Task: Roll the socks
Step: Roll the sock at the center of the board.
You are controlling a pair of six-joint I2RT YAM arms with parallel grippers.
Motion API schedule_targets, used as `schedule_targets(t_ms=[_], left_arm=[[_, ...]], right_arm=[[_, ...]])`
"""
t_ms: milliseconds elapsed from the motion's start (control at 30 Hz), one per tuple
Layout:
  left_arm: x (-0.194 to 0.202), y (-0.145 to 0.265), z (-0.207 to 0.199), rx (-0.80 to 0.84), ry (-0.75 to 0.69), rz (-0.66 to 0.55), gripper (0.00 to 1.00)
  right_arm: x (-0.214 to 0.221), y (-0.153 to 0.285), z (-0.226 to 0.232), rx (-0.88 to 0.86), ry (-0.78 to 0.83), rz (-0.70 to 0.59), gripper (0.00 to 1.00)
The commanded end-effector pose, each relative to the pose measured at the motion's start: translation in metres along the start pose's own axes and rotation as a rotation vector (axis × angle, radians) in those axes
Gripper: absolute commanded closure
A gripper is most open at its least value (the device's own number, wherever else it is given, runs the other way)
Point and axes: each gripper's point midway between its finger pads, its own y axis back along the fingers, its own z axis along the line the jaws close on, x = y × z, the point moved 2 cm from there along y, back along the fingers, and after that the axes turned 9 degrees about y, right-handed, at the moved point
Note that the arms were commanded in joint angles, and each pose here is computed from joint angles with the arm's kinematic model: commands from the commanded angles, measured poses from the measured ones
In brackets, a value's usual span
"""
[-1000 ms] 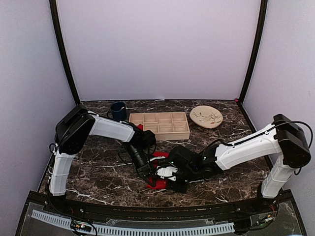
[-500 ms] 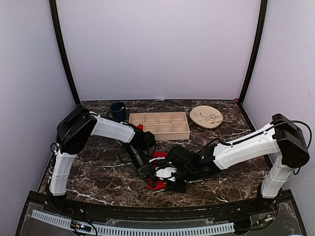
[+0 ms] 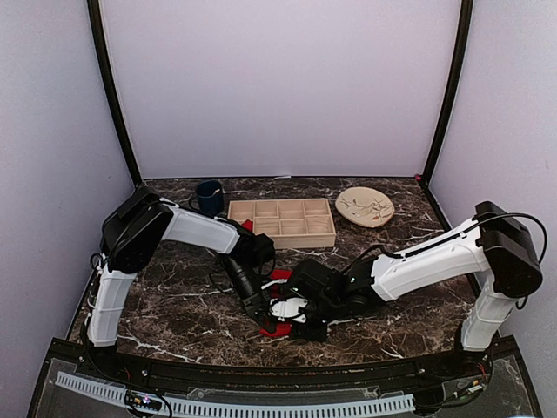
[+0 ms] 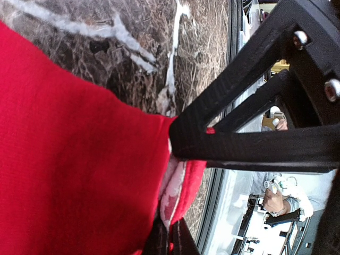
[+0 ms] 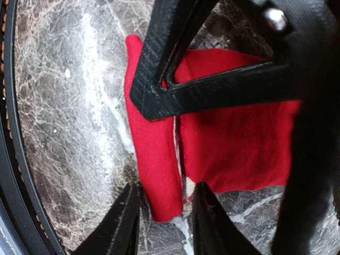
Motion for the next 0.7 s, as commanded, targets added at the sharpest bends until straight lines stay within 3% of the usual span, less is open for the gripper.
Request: schedule_targets(t_ms=[0, 433, 667], left_arm=[[0.006, -0.003, 0.001, 0.013, 0.021, 0.022, 1.00], [0.006, -0.002, 0.005, -0.001, 0.039, 0.020, 0.99], [0.004, 0.008, 0.008, -0.053, 0.037, -0.031, 0.81]], right_arm=[[-0.015, -0.002, -0.002, 0.015, 0.034, -0.032, 0.70], [-0.008, -0.010, 0.006, -0.037, 0.043, -0.003, 0.97], [0.001, -0.012, 0.009, -0.085, -0.013, 0.008, 1.00]])
